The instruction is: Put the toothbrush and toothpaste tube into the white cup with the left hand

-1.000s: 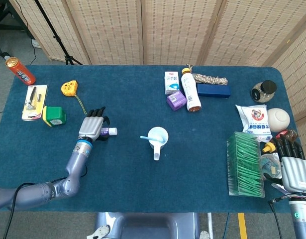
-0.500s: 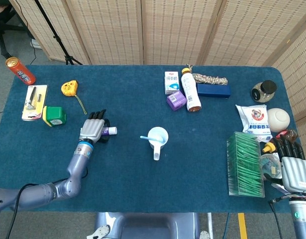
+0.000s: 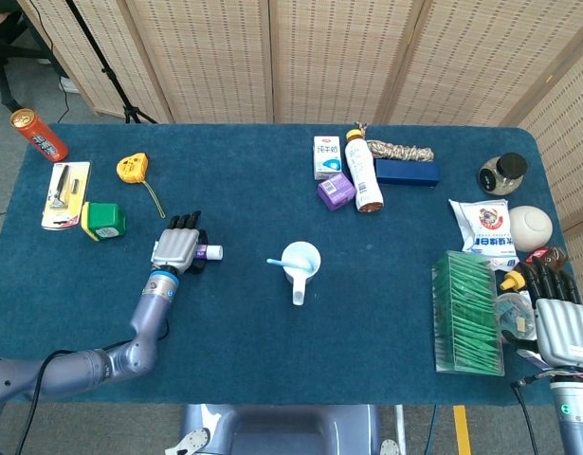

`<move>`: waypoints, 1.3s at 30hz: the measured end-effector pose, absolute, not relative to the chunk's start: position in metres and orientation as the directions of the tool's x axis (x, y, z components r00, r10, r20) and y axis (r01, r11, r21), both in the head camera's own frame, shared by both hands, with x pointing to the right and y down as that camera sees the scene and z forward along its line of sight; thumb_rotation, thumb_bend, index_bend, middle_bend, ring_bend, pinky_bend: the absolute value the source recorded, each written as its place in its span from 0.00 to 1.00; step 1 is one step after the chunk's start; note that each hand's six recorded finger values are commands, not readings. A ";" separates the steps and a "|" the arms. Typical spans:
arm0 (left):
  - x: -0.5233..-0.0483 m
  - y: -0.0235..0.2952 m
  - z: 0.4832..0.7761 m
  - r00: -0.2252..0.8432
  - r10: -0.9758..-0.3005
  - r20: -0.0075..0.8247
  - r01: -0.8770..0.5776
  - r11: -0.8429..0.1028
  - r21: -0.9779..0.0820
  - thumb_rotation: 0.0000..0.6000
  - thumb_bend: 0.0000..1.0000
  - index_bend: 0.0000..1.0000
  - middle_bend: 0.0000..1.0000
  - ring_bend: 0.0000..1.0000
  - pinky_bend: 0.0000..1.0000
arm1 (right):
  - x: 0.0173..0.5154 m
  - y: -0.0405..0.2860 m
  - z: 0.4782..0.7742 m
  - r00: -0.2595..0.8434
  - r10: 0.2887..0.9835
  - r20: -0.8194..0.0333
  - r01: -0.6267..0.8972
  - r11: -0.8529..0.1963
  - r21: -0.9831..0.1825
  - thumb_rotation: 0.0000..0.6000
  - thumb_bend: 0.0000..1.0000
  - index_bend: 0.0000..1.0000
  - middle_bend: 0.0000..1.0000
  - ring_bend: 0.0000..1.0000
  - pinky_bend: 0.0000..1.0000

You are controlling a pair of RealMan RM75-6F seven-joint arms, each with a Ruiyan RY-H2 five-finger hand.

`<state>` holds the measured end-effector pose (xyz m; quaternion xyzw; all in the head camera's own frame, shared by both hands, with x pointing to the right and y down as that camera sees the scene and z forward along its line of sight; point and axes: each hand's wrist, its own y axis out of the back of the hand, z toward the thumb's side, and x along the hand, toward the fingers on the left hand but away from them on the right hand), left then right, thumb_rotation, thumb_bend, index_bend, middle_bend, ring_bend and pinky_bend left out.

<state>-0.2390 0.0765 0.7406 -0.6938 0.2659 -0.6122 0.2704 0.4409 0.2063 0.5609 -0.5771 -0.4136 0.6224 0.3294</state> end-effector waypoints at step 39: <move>-0.235 0.058 0.645 0.258 -0.793 0.551 -0.283 -0.608 -0.742 1.00 0.52 0.59 0.00 0.00 0.00 | 0.439 0.207 0.562 -0.109 0.884 -0.455 0.073 -0.449 -0.891 1.00 0.00 0.00 0.00 0.00 0.00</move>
